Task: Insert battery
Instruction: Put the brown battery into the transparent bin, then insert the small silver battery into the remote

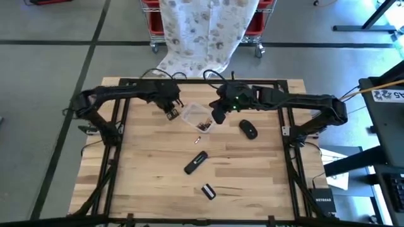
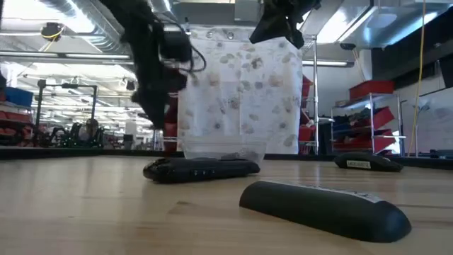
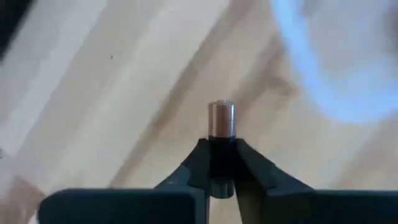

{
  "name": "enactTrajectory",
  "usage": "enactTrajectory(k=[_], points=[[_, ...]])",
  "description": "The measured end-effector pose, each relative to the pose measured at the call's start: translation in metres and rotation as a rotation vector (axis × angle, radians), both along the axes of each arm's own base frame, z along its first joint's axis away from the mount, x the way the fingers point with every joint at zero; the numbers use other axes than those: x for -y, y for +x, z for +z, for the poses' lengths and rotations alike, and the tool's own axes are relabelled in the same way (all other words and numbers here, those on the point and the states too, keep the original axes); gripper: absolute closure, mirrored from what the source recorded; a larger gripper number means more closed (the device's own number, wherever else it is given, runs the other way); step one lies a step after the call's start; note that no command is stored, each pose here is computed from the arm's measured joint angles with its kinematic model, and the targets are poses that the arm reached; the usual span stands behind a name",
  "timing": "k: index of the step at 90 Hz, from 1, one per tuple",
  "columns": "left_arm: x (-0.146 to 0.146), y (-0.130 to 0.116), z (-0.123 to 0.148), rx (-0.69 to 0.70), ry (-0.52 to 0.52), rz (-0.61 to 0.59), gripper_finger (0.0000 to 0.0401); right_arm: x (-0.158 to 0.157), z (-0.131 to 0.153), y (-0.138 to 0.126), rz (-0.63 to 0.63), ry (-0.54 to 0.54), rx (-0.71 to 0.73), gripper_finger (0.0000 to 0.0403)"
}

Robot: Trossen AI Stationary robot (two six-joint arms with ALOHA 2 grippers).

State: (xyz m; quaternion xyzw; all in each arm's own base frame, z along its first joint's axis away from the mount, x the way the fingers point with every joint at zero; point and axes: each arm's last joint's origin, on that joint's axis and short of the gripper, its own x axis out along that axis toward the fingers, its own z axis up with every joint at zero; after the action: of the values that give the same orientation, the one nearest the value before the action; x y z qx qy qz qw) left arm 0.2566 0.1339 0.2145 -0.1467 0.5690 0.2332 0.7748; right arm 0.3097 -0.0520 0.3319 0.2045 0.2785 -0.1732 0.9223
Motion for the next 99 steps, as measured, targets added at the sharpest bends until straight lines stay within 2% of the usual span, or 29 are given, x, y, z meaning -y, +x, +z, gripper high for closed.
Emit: enactTrajectory(k=[13,24,31,39,48,58,70,82,89,99], points=[[0.017,0.008,0.027,0.214,-0.028,-0.122,0.0380,0.005,0.010,-0.009,-0.010,-0.035,0.028,0.0402],[0.032,0.028,0.030,0.329,-0.001,-0.263,0.0380,0.013,0.021,-0.017,-0.016,-0.083,0.067,0.0402],[0.043,0.044,0.026,0.367,0.062,-0.368,0.0380,0.019,0.023,-0.022,-0.035,-0.093,0.071,0.0402],[0.051,0.059,0.018,0.366,0.164,-0.426,0.0378,0.026,0.024,-0.024,-0.054,-0.100,0.071,0.0402],[0.056,0.072,0.006,0.326,0.263,-0.468,0.0346,0.026,0.023,-0.024,-0.038,-0.087,0.064,0.0402],[0.056,0.076,-0.001,0.299,0.313,-0.433,0.0298,0.023,0.023,-0.024,-0.010,-0.083,0.059,0.0402],[0.050,0.074,-0.003,0.287,0.292,-0.372,0.0251,0.023,0.021,-0.025,0.006,-0.071,0.039,0.0402],[0.048,0.065,0.006,0.300,0.241,-0.268,0.0223,0.023,0.020,-0.026,0.032,-0.108,0.020,0.0402],[0.052,0.058,0.014,0.330,0.158,-0.188,0.0215,0.023,0.020,-0.025,0.057,-0.132,0.014,0.0402],[0.063,0.051,0.023,0.391,-0.035,-0.079,0.0215,0.024,0.015,-0.021,0.113,-0.176,-0.014,0.0402]])
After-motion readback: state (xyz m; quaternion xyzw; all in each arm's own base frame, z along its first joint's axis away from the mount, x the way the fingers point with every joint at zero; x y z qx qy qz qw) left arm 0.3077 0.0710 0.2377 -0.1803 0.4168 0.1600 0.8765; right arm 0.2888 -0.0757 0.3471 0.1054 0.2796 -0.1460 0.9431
